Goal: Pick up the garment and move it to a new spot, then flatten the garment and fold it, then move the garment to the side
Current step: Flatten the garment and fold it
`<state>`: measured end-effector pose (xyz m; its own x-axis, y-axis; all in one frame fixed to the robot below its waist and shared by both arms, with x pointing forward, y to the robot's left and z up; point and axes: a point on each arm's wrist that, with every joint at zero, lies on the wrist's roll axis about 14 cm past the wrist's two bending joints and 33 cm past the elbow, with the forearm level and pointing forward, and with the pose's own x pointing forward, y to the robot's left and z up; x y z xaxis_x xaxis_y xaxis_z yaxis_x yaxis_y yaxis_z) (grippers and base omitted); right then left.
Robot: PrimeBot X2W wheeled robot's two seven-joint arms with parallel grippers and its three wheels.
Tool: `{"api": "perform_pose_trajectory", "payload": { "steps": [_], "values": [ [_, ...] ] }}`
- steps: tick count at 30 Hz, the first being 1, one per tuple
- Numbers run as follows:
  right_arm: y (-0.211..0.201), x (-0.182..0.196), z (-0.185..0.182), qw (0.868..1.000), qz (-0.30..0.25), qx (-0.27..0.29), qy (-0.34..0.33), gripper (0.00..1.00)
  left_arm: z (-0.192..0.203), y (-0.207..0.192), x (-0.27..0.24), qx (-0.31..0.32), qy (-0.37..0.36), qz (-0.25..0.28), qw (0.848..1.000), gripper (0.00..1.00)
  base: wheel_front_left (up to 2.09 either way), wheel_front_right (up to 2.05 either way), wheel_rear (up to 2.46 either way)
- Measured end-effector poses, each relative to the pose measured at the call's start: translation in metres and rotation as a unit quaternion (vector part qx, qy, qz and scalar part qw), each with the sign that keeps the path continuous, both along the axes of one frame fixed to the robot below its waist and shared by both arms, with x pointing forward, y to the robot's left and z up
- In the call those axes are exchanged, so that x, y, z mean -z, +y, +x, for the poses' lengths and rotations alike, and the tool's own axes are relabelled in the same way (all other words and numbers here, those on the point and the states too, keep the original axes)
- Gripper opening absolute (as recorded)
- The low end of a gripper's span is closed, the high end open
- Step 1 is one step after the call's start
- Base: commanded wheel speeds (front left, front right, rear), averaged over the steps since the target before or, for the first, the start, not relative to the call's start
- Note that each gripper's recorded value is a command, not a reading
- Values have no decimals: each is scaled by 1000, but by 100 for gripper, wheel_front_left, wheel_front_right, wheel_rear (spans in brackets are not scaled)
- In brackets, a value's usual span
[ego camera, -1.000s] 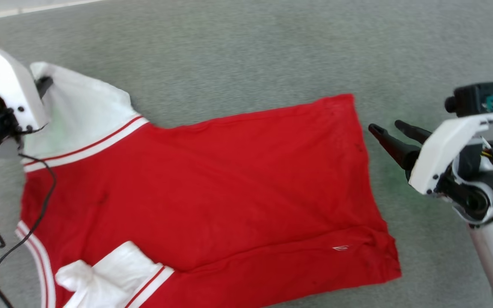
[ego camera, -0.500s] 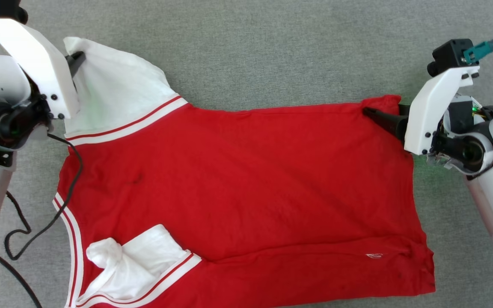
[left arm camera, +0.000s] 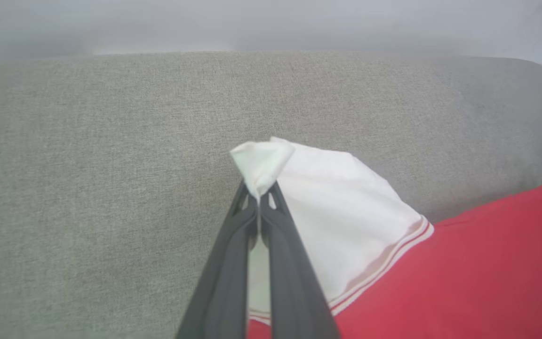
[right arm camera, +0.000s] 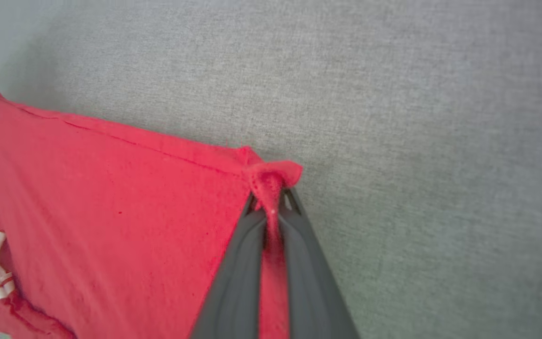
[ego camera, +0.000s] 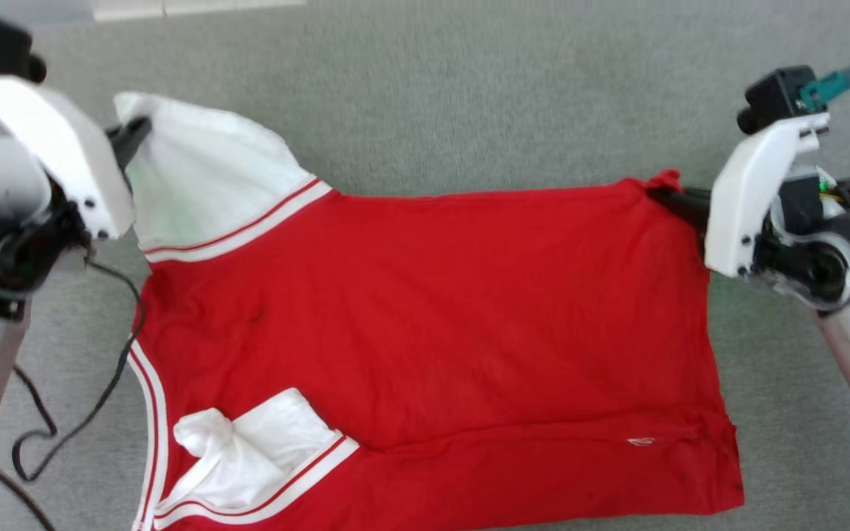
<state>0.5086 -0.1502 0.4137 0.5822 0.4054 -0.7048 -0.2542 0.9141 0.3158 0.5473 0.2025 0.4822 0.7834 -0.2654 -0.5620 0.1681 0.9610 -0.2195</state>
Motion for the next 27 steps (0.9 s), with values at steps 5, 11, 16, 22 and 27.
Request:
{"api": "perform_pose_trajectory", "payload": {
  "steps": [5, 11, 16, 22, 27],
  "values": [
    [-3, -17, -22, 999, 6, 0, -33, 0, -32, 17, -9, -31, -15, -23, 999, 0, 0, 0, 0],
    [-9, -25, -61, 998, 21, 13, -55, 0, -88, 30, -3, -67, -14, -40, 997, 0, 0, 0, 0],
    [-13, -10, -100, 998, 35, 32, -38, 0, -144, 33, 21, -102, 17, -67, 992, 0, 0, 0, 0],
    [-13, 13, -139, 998, 45, 52, -8, 0, -203, 28, 55, -142, 72, -107, 981, 0, 0, 0, 0],
    [-9, 32, -164, 996, 53, 67, 21, 100, -229, 5, 78, -152, 114, -145, 971, 30, 0, 0, 0]
  ]
}}
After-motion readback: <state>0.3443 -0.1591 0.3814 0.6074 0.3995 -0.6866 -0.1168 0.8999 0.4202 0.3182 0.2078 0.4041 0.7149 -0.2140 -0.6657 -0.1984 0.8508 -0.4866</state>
